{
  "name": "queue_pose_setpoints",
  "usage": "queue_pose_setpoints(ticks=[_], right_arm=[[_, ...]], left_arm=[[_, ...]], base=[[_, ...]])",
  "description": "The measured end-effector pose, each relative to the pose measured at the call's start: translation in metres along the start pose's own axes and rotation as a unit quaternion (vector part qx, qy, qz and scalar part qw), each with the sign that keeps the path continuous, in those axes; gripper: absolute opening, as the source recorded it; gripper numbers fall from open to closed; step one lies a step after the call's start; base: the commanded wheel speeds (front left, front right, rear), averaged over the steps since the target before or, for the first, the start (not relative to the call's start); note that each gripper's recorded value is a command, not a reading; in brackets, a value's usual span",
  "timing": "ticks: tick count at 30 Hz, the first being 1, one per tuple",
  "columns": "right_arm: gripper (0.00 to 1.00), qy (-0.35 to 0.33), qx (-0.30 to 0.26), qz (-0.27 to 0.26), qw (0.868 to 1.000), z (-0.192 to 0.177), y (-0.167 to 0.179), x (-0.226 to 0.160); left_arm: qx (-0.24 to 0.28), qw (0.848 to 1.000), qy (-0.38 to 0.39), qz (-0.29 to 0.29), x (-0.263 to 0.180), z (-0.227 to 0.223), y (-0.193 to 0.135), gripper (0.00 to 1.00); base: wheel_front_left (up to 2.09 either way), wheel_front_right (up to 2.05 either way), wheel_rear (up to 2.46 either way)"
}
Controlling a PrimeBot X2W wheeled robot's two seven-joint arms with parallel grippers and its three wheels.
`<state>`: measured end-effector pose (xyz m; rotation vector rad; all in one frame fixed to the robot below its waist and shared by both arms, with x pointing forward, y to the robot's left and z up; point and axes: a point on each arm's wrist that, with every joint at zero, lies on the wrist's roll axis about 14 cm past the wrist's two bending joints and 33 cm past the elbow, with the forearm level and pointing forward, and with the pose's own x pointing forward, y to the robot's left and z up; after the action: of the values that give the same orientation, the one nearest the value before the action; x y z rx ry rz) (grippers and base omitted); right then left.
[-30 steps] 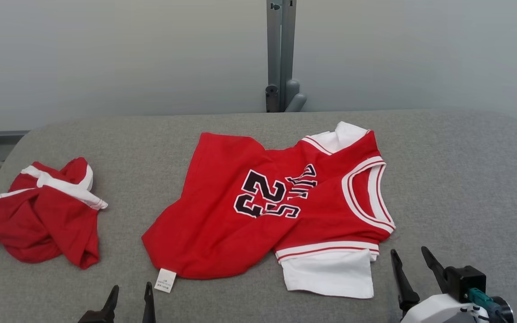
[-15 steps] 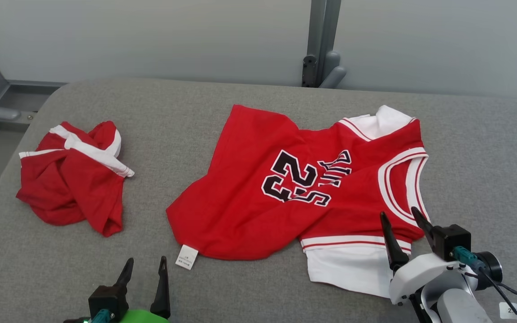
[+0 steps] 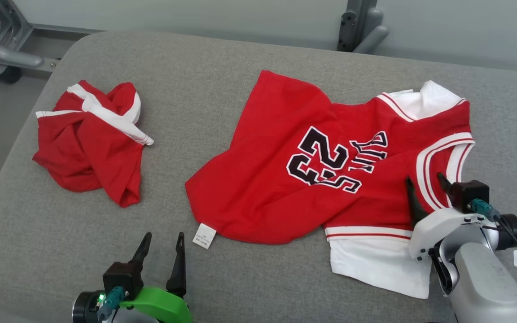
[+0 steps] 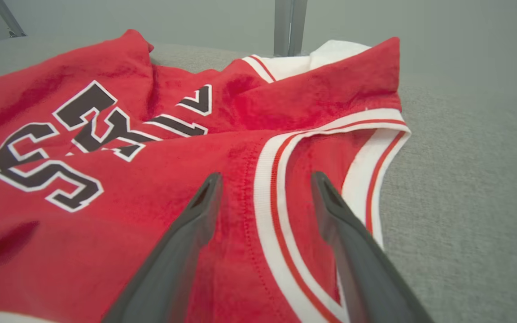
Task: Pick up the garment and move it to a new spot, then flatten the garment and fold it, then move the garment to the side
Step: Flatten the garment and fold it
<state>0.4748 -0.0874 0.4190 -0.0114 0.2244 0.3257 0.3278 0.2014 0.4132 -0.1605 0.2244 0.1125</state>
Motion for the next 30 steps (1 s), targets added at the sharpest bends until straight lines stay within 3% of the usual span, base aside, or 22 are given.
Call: queue_pose_setpoints(ticks=[6, 7, 8, 23, 24, 25, 30], right_arm=[[1.0, 0.04, -0.008, 0.024, 0.999, -0.019, 0.011, 0.021], [0.38, 0.047, -0.009, 0.024, 0.999, -0.023, 0.01, 0.023], [0.0, 0.051, -0.015, 0.026, 0.998, -0.024, 0.009, 0.027], [0.0, 0.006, -0.138, -0.041, 0.99, 0.043, -0.081, 0.091], [0.29, 0.011, -0.14, -0.04, 0.989, 0.041, -0.08, 0.092], [1.0, 0.014, -0.136, -0.04, 0.99, 0.039, -0.078, 0.092], [1.0, -0.003, -0.11, -0.042, 0.993, 0.045, -0.064, 0.084]], left_arm=[[0.001, 1.0, 0.006, 0.024, -0.003, -0.003, 0.013, 1.0], [0.0, 1.0, 0.008, 0.026, -0.003, -0.004, 0.014, 1.0], [-0.001, 1.0, 0.009, 0.029, -0.004, -0.005, 0.015, 1.0], [0.004, 0.999, 0.017, 0.05, -0.002, -0.006, 0.027, 1.0], [0.004, 0.998, 0.018, 0.052, -0.003, -0.007, 0.028, 1.0], [0.004, 0.998, 0.019, 0.055, -0.004, -0.007, 0.029, 1.0], [0.0, 0.998, 0.019, 0.06, -0.01, -0.009, 0.031, 1.0]], base=[[0.0, 0.0, 0.0], [0.0, 0.0, 0.0], [0.0, 0.0, 0.0], [0.0, 0.0, 0.0], [0.0, 0.0, 0.0], [0.0, 0.0, 0.0], [0.0, 0.0, 0.0]])
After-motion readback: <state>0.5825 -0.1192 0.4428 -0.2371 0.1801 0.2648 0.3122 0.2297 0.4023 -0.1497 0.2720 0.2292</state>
